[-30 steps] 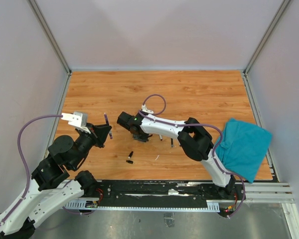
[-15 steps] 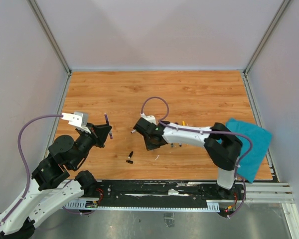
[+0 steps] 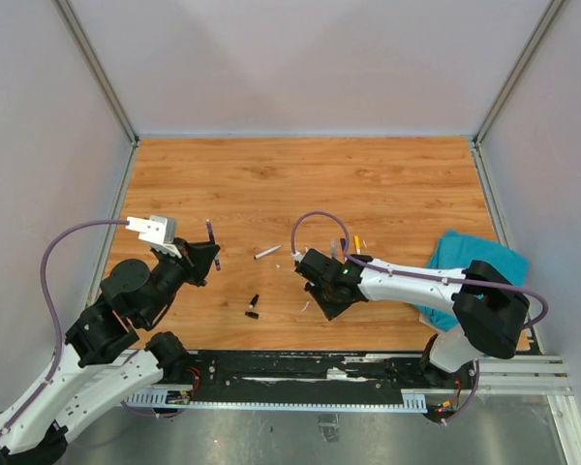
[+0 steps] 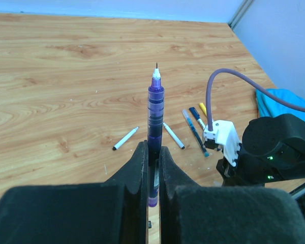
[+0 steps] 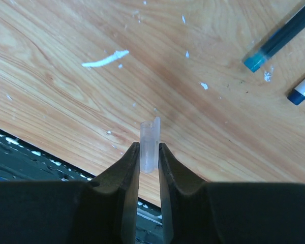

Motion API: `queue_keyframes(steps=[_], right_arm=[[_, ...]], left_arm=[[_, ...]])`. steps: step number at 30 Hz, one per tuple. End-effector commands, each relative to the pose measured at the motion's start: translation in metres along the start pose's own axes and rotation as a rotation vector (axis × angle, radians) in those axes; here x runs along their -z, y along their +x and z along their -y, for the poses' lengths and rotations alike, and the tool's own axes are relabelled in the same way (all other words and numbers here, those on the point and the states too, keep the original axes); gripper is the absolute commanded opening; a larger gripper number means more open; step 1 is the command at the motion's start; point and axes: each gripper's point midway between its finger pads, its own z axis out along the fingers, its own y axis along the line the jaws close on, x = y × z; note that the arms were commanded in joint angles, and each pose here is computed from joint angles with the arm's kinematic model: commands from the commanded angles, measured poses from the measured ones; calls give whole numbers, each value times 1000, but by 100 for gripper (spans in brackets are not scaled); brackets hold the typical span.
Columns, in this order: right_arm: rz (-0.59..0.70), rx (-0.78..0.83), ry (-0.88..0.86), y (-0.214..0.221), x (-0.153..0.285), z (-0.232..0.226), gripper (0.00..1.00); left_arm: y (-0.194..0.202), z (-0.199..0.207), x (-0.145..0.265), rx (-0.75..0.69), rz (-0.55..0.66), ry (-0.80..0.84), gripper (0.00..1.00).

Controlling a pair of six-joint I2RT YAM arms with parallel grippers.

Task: Insert the pens into the pen caps
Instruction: Place the pen cap at the center of the board.

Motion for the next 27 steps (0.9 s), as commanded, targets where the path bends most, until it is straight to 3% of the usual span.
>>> queue_keyframes(steps=[1, 9, 18, 27], right_arm=[[-64, 83, 26, 20, 0, 7, 20], [-88, 79, 27, 23, -18, 5, 22], [-131, 84, 62, 31, -24, 11, 32], [-186, 90, 89, 41, -28, 15, 28]], left_arm=[[-2, 0, -2, 0, 10, -1, 0], [0, 1, -4, -4, 0, 0, 1], [1, 1, -5, -4, -3, 0, 1], [3, 0, -6, -7, -7, -11, 0]])
